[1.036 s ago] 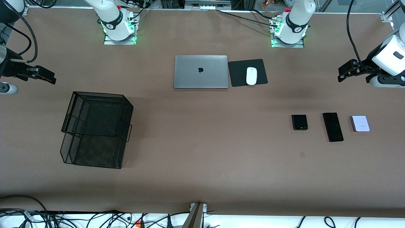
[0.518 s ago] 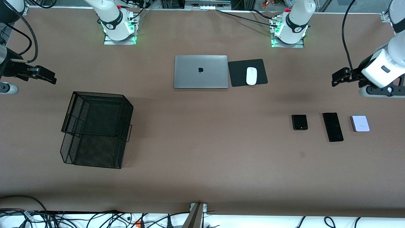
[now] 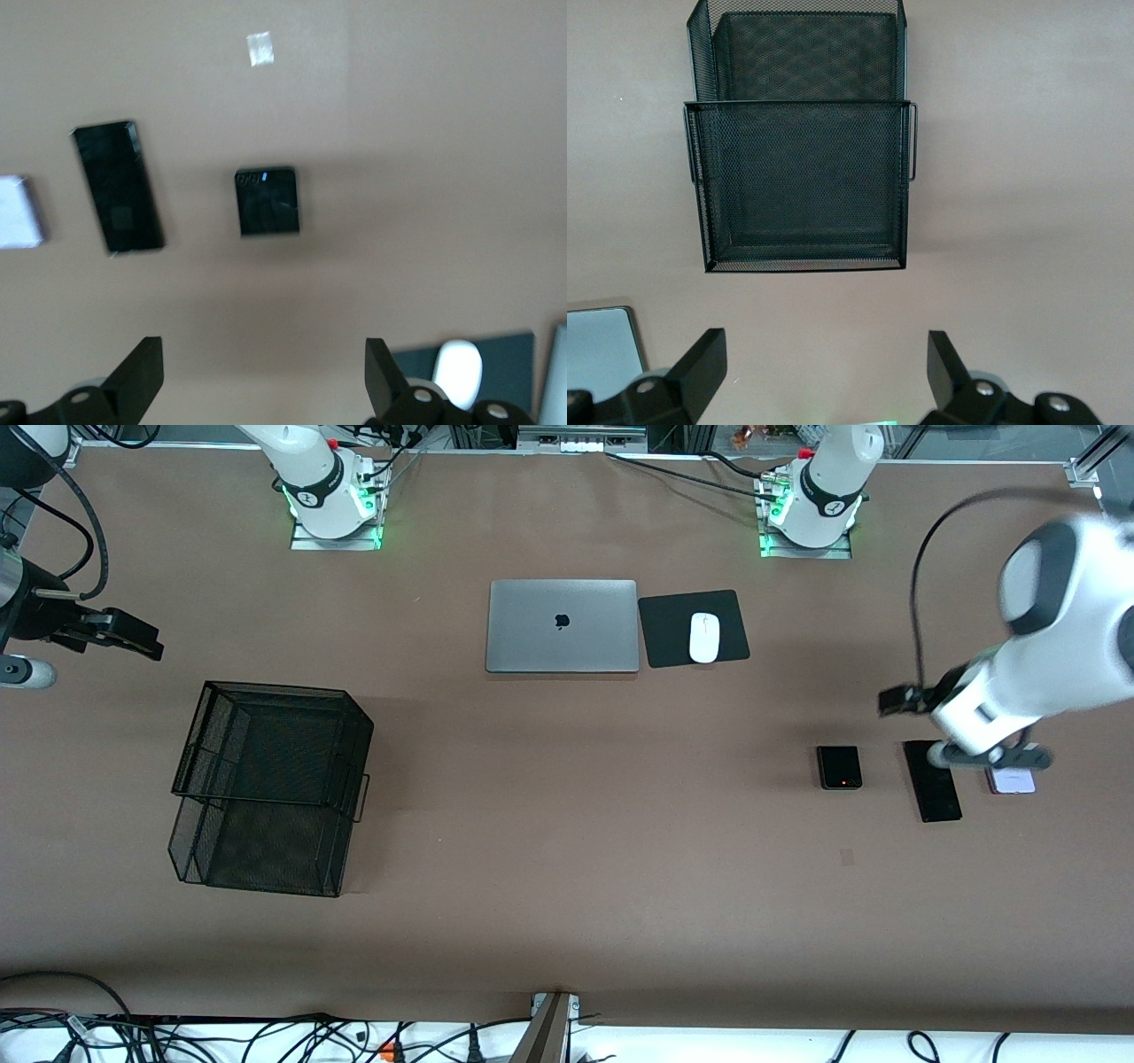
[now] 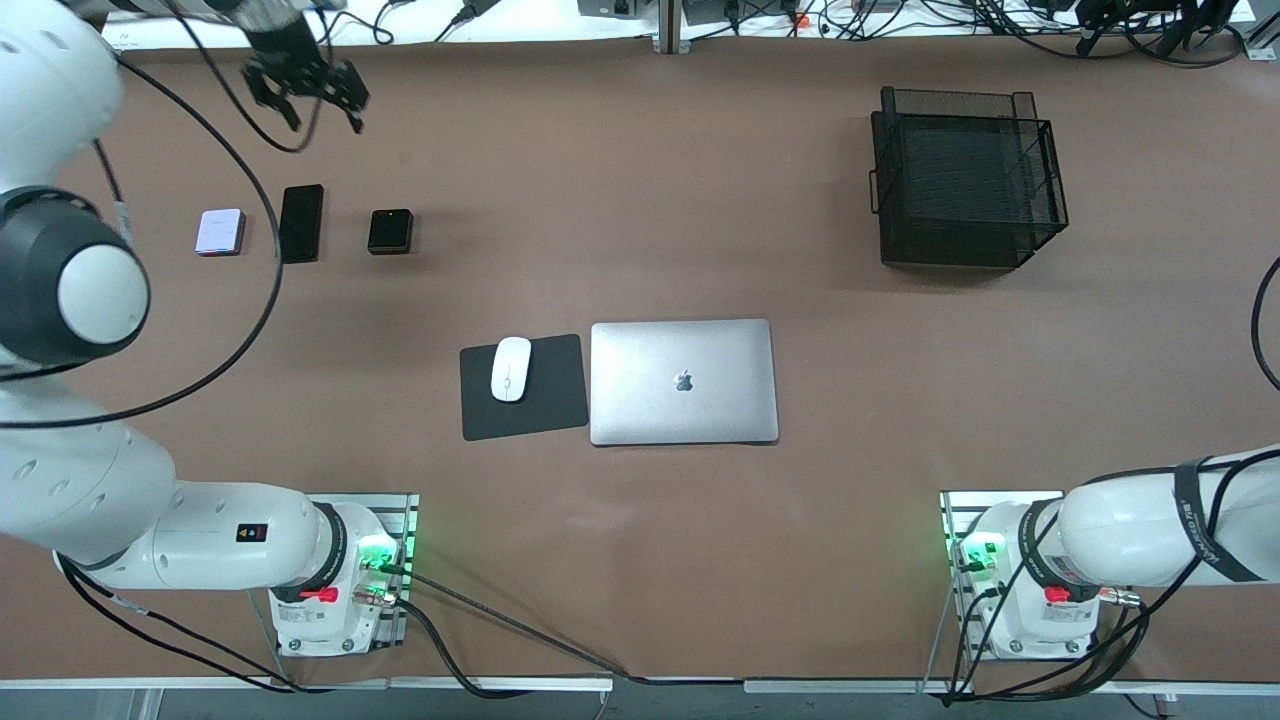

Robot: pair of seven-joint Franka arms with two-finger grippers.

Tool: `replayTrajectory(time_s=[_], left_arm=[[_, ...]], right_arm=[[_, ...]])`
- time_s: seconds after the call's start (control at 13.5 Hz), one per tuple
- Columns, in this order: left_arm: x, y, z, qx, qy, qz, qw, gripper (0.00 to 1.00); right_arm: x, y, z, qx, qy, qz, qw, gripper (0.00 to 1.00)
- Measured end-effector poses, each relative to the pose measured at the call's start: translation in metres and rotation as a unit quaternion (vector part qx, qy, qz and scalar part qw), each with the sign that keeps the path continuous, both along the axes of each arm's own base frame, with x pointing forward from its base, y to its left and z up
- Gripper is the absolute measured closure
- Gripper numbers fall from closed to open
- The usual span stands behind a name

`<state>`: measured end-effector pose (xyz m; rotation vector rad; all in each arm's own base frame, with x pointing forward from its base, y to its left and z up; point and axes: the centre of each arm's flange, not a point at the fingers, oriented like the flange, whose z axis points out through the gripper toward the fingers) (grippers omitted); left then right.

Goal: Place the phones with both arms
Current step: 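Lower the left gripper and grasp the black flip phone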

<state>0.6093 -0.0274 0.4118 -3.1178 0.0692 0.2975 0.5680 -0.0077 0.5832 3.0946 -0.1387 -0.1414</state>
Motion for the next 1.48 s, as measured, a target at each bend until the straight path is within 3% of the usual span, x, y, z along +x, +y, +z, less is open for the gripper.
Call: replayTrajectory(time_s=[0.3,0.59,1.11,1.48], left_arm=[[-0.013,0.001,-0.105,-0.005,-0.058,0.003,0.998,0.0],[-0.033,0.004,-0.173,-0.004,-0.069,0.026,0.997,0.0],[-0.037,0.005,-0.232,-0.006,-0.063,0.032,0.997,0.0],[-0.034,0.014,-0.234,0.001,-0.077,0.031,0.997,0.0]], right_arm=[[0.0,0.0,0.0,0.0,0.0,0.0,1.0,0.0],[-0.001,0.0,-0.001,0.0,0.004,0.0,1.0,0.0],[0.0,0.0,-0.003,0.0,0.007,0.0,1.0,0.0],[0.0,0.001,-0.004,0.0,0.008,0.001,1.0,0.0]])
